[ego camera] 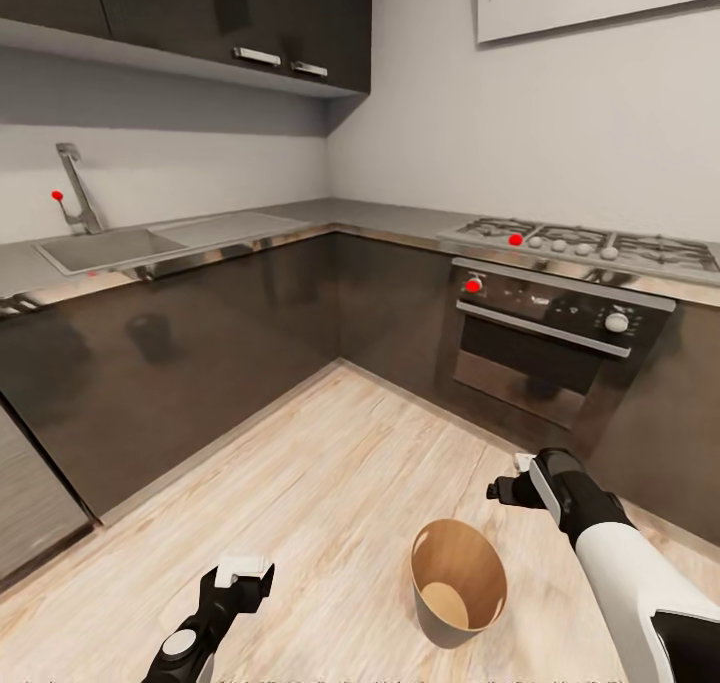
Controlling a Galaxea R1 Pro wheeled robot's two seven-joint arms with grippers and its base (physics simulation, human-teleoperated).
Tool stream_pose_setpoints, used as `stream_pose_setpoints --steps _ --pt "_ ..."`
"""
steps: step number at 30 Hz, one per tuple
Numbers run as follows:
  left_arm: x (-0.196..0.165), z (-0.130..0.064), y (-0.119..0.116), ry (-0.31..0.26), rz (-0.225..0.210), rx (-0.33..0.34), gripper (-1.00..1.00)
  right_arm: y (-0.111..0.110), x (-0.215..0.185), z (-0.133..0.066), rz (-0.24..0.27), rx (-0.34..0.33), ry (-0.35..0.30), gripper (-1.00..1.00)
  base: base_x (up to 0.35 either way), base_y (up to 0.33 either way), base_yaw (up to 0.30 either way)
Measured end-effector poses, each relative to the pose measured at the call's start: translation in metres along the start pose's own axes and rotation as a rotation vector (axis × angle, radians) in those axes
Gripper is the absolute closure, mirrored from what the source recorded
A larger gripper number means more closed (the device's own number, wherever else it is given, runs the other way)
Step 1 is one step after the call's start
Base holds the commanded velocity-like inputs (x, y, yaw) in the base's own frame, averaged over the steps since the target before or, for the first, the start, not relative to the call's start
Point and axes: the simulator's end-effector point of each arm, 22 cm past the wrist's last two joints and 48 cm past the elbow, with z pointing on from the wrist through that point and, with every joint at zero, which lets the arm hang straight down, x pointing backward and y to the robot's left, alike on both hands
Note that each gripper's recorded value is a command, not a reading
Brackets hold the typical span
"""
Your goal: Put the three can of soda from the living room inside the tash can in the kitchen.
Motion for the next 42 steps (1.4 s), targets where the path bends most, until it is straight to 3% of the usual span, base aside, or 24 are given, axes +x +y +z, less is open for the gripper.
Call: stream_pose_setpoints --steps 27,42 --pt "0.056 0.025 0.001 -0.002 0.002 -0.002 -1.0 -0.001 0.036 0.05 -0.003 -0.002 0.0 -1.0 0.0 0.0 0.0" --pt "0.088 0.039 0.002 -0.003 0.002 -0.002 -1.0 0.003 0.057 0.079 -0.047 0.01 0.003 -1.0 0.0 0.0 0.0"
